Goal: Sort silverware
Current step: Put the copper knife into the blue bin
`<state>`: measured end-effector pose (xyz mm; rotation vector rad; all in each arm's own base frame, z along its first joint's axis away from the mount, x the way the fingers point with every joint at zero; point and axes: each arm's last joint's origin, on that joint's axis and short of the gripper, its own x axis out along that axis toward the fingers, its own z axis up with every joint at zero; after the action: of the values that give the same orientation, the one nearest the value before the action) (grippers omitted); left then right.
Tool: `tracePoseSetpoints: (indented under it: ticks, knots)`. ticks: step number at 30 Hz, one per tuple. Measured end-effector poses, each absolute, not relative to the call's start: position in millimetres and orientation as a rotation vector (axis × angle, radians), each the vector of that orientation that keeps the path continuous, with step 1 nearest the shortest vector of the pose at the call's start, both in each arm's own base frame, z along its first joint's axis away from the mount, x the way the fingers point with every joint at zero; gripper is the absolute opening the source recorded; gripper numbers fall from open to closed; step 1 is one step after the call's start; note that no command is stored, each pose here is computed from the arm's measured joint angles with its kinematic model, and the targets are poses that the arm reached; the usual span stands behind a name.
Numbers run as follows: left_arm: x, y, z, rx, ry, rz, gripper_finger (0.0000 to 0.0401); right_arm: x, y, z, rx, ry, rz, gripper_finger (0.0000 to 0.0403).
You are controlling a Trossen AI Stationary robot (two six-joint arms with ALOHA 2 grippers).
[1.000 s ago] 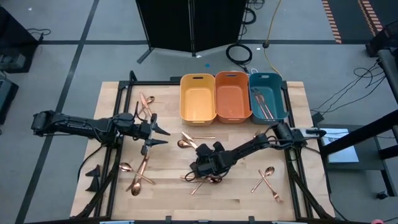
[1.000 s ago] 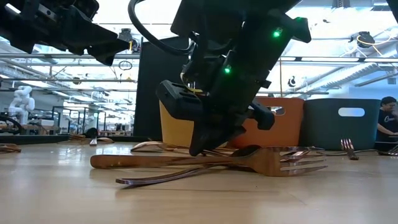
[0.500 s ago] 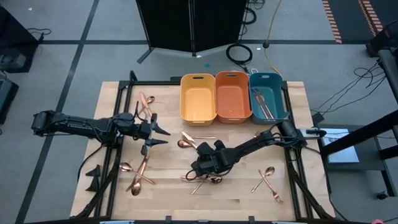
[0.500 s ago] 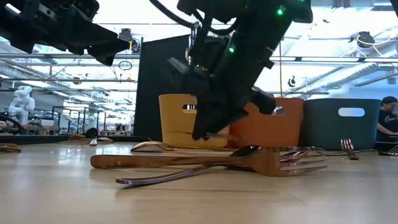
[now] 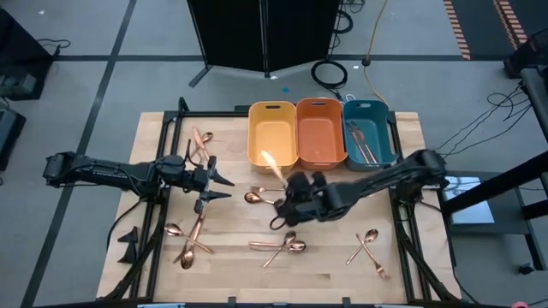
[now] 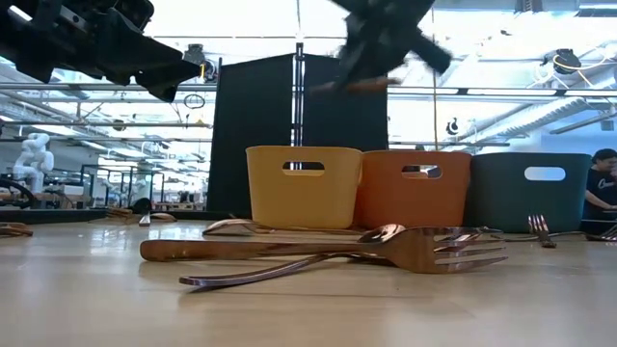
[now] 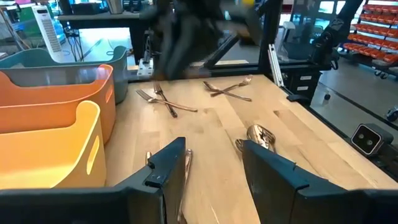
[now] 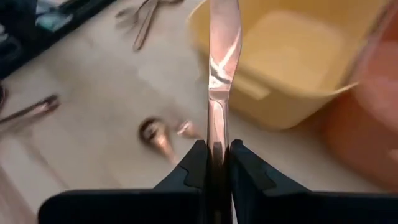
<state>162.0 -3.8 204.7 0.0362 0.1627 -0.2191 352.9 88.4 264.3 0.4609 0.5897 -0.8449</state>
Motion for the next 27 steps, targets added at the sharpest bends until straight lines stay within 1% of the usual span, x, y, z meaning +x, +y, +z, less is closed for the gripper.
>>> tracePoseSetpoints:
  ticks: [4,7,12,14,18,23,27]
  knots:
    - [162.0,-3.8,204.9,0.036,0.162,-0.219,0.0157,320.5,60.7,297.8,0.472,0.584,-0.954,0.0027]
    - [162.0,-3.8,204.9,0.036,0.162,-0.219,0.0157,296.9,30.4,311.6,0.467,0.63,-1.083,0.0027]
    - [162.0,-3.8,204.9,0.036,0.162,-0.219,0.0157,257.6,-19.1,319.1,0.463,0.834,-1.34,0.0027]
    - [162.0,-3.8,204.9,0.036,0.162,-0.219,0.0157,247.4,-36.6,317.9,0.498,0.925,-1.432,0.0027]
    - [162.0,-3.8,204.9,0.035,0.162,-0.219,0.0157,238.0,-67.6,300.9,0.537,1.074,-1.451,0.0027]
    - [162.0,-3.9,205.0,0.027,0.163,-0.22,0.0157,210.4,-94.0,264.0,0.539,1.222,-1.592,0.0027]
    - [162.0,-3.9,204.8,0.017,0.165,-0.219,0.0157,194.6,-106.2,231.4,0.56,1.257,-1.6,0.0027]
